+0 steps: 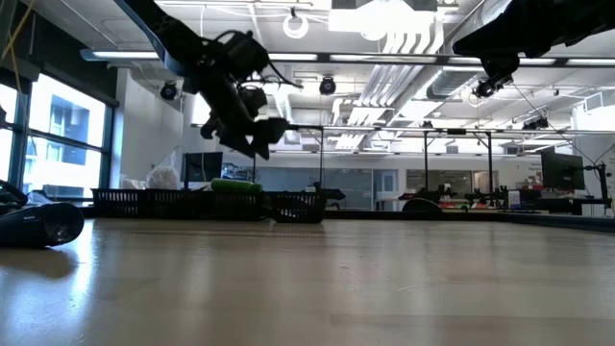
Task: Pick & Place Travel size toiletries
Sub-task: Put the shampoo into the middle right black bin
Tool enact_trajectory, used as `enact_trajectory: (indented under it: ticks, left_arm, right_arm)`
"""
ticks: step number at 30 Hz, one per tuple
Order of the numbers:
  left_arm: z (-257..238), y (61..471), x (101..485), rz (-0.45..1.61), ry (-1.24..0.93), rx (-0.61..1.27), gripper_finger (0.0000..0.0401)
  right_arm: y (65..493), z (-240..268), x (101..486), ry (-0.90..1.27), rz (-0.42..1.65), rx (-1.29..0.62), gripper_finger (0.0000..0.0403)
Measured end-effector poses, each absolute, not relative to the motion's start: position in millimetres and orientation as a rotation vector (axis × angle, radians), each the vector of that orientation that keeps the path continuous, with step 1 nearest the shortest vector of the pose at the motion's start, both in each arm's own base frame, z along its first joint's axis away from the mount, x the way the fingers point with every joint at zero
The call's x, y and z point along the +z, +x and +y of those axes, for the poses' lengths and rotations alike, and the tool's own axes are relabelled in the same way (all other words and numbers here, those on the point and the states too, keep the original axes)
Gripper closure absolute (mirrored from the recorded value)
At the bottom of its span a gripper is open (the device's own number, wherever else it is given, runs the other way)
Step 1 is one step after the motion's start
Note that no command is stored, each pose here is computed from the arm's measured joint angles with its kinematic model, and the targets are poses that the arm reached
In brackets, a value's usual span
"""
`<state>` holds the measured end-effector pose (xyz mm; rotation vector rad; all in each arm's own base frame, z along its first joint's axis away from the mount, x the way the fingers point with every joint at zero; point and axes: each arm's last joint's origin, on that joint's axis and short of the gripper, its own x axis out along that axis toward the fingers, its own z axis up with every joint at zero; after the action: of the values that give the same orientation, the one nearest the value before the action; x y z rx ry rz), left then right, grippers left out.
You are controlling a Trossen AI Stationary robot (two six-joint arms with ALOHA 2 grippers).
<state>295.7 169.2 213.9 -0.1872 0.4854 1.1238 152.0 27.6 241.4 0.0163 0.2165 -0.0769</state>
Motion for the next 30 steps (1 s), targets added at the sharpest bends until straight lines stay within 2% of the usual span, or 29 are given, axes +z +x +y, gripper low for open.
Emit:
enact_trajectory:
  ticks: [4, 11, 15, 21, 27, 30]
  left_arm:
    - [157.7, 296.1, 228.2, 0.466, -0.168, 1.044, 0.024]
    - [104.0, 298.1, 254.4, 0.513, -0.058, 0.782, 0.0313]
    - [75.4, 293.3, 258.6, 0.586, -0.015, 0.697, 0.0346]
    - [71.7, 287.5, 256.9, 0.602, -0.008, 0.856, 0.0385]
    - [109.0, 285.0, 243.1, 0.592, -0.259, 0.874, 0.0398]
    - [129.0, 280.4, 235.6, 0.619, -0.307, 0.893, 0.04]
  right_arm:
    - [152.0, 27.6, 241.4, 0.017, 0.216, -0.077, 0.0398]
    - [152.0, 27.6, 241.4, 0.017, 0.217, -0.076, 0.0398]
    - [152.0, 27.6, 241.4, 0.017, 0.216, -0.076, 0.0398]
    - [152.0, 27.6, 241.4, 0.017, 0.216, -0.077, 0.0398]
    - [152.0, 27.5, 241.4, 0.017, 0.216, -0.079, 0.0398]
    - [152.0, 27.6, 241.4, 0.017, 0.216, -0.079, 0.0398]
